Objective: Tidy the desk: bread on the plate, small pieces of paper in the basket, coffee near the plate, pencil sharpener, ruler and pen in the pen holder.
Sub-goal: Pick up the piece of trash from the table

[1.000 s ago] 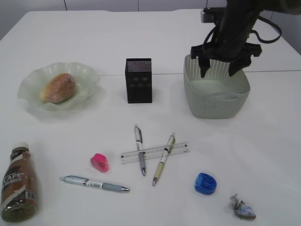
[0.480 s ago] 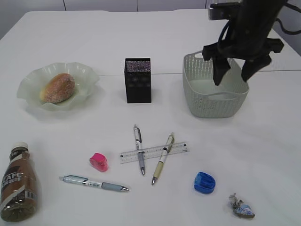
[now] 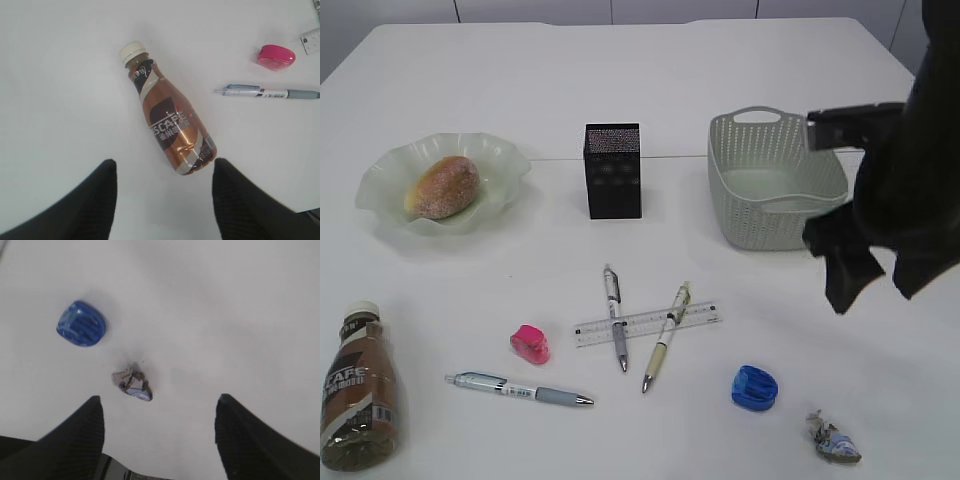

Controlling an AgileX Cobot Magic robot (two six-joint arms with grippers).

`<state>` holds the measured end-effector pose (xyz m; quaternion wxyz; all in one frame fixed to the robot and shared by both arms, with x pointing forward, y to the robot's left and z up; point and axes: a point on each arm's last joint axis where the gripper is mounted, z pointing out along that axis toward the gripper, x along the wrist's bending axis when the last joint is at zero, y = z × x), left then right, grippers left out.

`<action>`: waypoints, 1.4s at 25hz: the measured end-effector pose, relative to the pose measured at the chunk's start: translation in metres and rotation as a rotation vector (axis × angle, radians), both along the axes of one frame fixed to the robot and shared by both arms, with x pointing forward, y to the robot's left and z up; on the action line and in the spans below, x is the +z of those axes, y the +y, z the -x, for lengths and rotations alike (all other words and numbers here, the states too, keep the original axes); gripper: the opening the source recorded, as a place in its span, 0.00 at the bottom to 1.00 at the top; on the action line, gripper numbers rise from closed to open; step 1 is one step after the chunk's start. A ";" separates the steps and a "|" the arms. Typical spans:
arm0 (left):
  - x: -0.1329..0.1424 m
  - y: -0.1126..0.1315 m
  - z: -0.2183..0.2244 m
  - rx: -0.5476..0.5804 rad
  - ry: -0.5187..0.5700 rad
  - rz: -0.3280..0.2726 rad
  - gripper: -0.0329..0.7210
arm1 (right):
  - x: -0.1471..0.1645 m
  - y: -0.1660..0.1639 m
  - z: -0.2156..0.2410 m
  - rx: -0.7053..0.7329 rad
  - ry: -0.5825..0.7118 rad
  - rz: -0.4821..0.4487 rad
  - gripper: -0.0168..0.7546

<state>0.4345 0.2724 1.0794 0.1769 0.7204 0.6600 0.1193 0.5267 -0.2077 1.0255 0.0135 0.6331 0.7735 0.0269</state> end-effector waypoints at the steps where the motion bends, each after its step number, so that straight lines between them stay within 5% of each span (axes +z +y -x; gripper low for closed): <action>1: 0.000 0.000 0.000 0.000 0.000 0.000 0.63 | -0.006 0.001 0.008 0.013 0.011 0.002 0.68; 9: 0.000 0.000 0.000 0.000 0.000 0.000 0.62 | -0.052 0.011 0.045 0.090 0.019 -0.031 0.67; 35: 0.001 0.000 -0.002 0.001 -0.019 0.002 0.61 | -0.108 0.016 0.039 0.110 0.067 -0.036 0.67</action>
